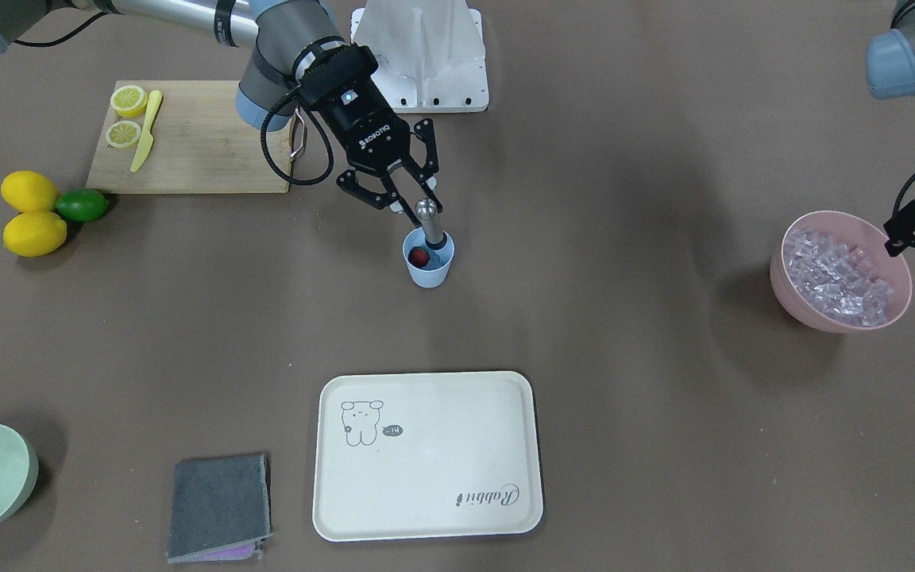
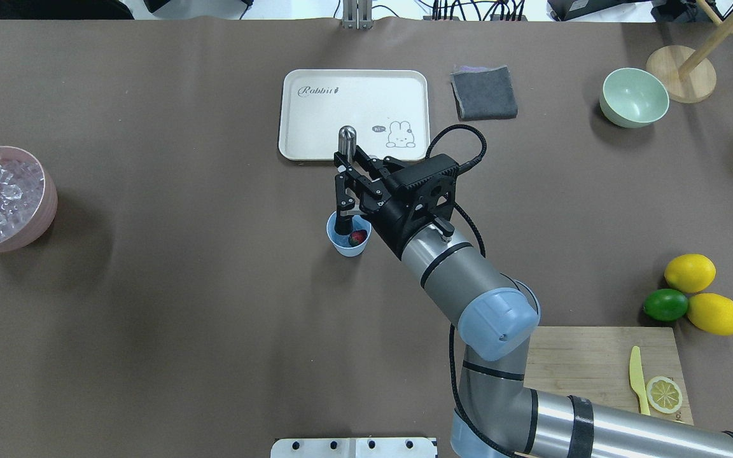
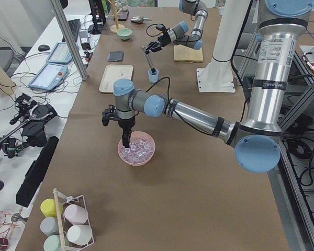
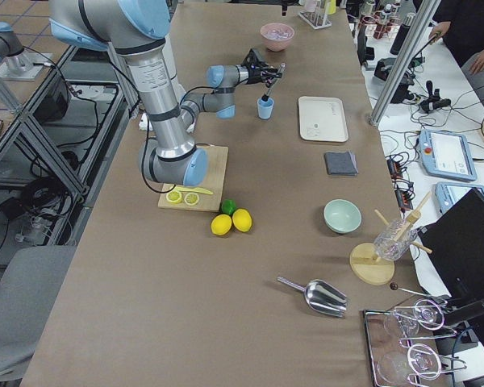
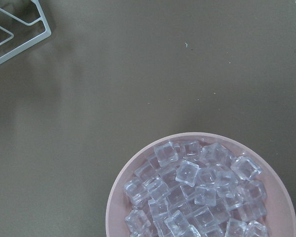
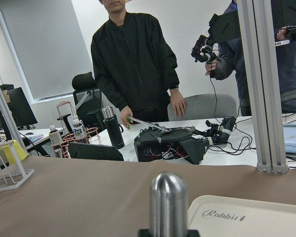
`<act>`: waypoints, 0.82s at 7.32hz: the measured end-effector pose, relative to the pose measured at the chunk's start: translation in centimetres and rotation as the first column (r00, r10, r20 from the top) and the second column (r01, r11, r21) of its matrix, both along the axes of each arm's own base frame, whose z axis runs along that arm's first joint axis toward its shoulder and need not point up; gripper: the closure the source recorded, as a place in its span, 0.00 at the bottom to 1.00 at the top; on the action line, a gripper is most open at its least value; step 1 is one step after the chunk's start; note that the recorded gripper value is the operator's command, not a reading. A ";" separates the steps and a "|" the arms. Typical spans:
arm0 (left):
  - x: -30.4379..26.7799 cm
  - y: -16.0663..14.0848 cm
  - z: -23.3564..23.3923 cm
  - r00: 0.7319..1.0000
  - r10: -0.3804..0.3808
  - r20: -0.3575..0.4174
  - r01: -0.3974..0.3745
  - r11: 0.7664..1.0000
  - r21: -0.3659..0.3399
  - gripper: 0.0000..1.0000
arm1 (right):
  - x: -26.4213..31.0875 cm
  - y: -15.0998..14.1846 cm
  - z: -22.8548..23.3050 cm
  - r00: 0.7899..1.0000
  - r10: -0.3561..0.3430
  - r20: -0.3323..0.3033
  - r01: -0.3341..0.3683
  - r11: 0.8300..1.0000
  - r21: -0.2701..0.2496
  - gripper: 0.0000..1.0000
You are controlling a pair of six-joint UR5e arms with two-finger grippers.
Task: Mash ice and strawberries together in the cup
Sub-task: 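Lower the muddler into the light-blue cup and press down repeatedly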
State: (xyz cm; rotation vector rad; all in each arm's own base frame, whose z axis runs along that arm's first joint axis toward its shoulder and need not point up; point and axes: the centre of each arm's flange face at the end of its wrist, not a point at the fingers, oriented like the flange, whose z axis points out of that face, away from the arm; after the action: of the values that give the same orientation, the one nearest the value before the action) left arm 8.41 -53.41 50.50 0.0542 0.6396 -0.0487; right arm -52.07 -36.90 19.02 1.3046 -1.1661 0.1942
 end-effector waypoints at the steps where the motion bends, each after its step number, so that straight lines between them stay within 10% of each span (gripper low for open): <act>1: 0.0 0.0 0.0 1.000 0.000 0.000 0.000 1.000 0.000 0.02 | -0.5 0.3 0.4 1.000 -0.004 -0.017 0.004 1.000 0.002 1.00; 6: 0.0 0.0 0.0 1.000 0.000 0.000 0.000 1.000 0.000 0.02 | -1.8 0.7 1.4 0.999 -0.020 -0.045 0.020 1.000 -0.001 1.00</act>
State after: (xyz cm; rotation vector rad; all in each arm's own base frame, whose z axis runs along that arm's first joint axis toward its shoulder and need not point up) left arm 8.39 -53.39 50.47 0.0540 0.6396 -0.0492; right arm -53.87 -36.16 20.41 1.2903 -1.1405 0.1497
